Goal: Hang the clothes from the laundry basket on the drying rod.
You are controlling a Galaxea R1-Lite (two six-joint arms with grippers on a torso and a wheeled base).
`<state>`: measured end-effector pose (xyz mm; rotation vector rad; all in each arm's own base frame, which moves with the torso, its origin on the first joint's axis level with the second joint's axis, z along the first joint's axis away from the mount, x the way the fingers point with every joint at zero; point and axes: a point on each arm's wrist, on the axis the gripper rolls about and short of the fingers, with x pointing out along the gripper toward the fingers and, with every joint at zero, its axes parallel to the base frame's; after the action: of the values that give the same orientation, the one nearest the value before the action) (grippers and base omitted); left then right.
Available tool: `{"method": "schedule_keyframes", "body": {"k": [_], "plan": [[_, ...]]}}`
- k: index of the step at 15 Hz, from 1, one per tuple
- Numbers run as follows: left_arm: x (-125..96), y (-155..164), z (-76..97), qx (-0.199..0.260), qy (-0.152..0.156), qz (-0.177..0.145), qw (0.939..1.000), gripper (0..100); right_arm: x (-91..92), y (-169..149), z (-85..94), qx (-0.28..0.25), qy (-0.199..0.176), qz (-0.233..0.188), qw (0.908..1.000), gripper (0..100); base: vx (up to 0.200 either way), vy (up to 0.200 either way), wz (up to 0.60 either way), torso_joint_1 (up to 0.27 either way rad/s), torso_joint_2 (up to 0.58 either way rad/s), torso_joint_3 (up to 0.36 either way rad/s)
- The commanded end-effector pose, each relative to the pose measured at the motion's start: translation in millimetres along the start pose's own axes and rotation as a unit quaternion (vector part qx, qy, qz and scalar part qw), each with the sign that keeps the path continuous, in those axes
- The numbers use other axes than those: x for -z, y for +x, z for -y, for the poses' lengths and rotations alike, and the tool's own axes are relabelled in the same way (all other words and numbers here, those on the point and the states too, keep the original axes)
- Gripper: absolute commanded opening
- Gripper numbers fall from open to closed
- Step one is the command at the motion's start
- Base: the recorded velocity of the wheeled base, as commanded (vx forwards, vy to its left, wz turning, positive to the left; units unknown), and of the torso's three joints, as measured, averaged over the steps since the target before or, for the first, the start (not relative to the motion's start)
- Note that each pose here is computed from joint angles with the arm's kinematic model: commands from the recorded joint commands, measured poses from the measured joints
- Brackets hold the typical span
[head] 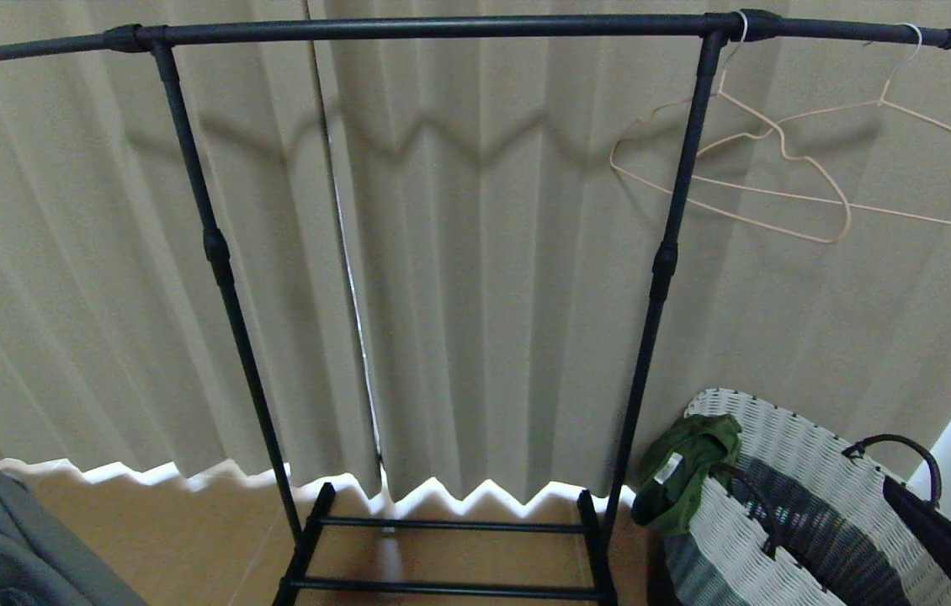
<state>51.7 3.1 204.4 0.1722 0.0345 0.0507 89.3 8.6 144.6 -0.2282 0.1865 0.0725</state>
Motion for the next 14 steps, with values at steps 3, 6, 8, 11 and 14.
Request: {"method": "schedule_keyframes", "body": {"k": [3,6,8,11,14], "plan": [[4.6,0.9,1.0,0.005,-0.006,-0.008,0.9999,0,6.9,-3.7,-1.1,0.0,0.0,-0.005,1.0,100,0.0,0.0,0.0,0.0,0.0,0.0],[6.2,0.7,1.3,0.005,-0.006,-0.01,0.9999,0,6.4,-4.1,-0.8,0.001,0.001,-0.003,1.0,100,0.0,0.0,0.0,0.019,-0.17,-0.138],[6.2,0.4,1.2,0.005,-0.006,-0.01,0.9999,0,6.4,-4.1,-0.6,0.002,0.001,-0.004,1.0,100,0.0,0.0,0.0,0.08,-0.38,-0.315],[9.0,0.4,1.8,0.006,-0.005,-0.013,0.9999,0,6.5,-5.0,-0.6,0.003,0.001,-0.001,1.0,100,0.0,0.0,0.0,0.105,-0.44,-0.334],[14.7,-0.9,4.9,0.04,-0.006,-0.012,0.9991,0,7.4,-5.2,-0.7,0.003,0.001,-0.003,1.0,100,0.0,0.0,0.0,0.141,-0.46,-0.321]]}}
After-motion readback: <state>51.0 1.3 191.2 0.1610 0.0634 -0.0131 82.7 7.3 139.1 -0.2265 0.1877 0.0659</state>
